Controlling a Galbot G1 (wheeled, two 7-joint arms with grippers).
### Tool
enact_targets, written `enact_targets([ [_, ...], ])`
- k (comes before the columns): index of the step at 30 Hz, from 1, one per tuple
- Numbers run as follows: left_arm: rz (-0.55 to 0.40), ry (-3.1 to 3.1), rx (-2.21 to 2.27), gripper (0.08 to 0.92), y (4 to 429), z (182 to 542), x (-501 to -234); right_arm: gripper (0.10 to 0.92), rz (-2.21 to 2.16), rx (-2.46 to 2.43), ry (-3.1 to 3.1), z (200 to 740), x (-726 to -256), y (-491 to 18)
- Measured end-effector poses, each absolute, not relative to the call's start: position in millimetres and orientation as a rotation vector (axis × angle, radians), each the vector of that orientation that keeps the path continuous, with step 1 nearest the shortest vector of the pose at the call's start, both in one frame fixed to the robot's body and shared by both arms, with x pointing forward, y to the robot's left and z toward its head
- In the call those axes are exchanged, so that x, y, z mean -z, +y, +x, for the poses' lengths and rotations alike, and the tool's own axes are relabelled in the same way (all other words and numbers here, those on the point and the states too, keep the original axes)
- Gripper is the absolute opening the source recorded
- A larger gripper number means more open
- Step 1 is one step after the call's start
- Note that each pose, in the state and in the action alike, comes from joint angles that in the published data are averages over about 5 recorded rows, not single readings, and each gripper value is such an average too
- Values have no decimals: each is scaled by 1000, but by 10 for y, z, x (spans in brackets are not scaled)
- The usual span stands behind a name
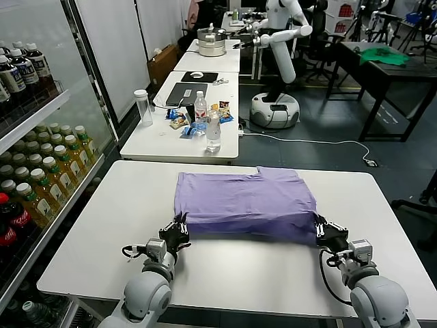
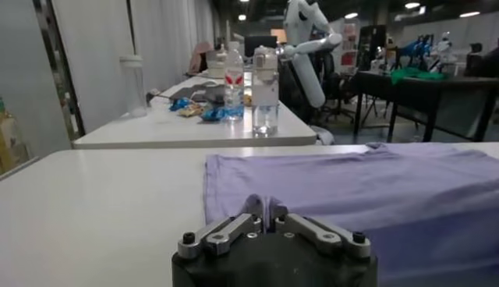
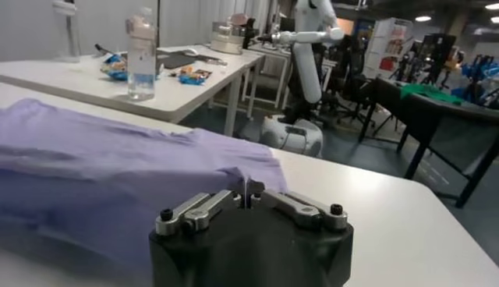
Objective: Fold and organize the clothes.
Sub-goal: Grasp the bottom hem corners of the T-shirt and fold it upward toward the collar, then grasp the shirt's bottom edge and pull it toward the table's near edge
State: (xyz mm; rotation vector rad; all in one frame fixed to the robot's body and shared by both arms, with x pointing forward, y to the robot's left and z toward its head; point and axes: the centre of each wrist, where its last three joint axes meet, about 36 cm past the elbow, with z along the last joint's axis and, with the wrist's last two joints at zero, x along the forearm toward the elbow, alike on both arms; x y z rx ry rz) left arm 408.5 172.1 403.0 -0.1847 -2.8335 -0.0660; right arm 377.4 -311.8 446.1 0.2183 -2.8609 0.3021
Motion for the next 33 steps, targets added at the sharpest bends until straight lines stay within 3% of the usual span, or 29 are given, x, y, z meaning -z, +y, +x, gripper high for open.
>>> enact_targets([
  [16,-155,-2819,46,734,1711,3970,-4011,799,51,-171,-2783,3602,-4395,-3303],
  [21,-147,-2797,34,818,1685,3998,-3972,822,24,-111,-2722,3631,-4292,-3349],
  [26,-140,-2780,43,823,1680,4058,-3928,820,22,-68,-2679,3688,-4195,-3362],
  [29,-132,-2773,47,814,1689,4095,-3896,778,28,-49,-2664,3731,-4144,-3360],
  [33,-128,-2757,42,723,1702,4123,-3843,664,41,-32,-2654,3777,-4101,-3354],
])
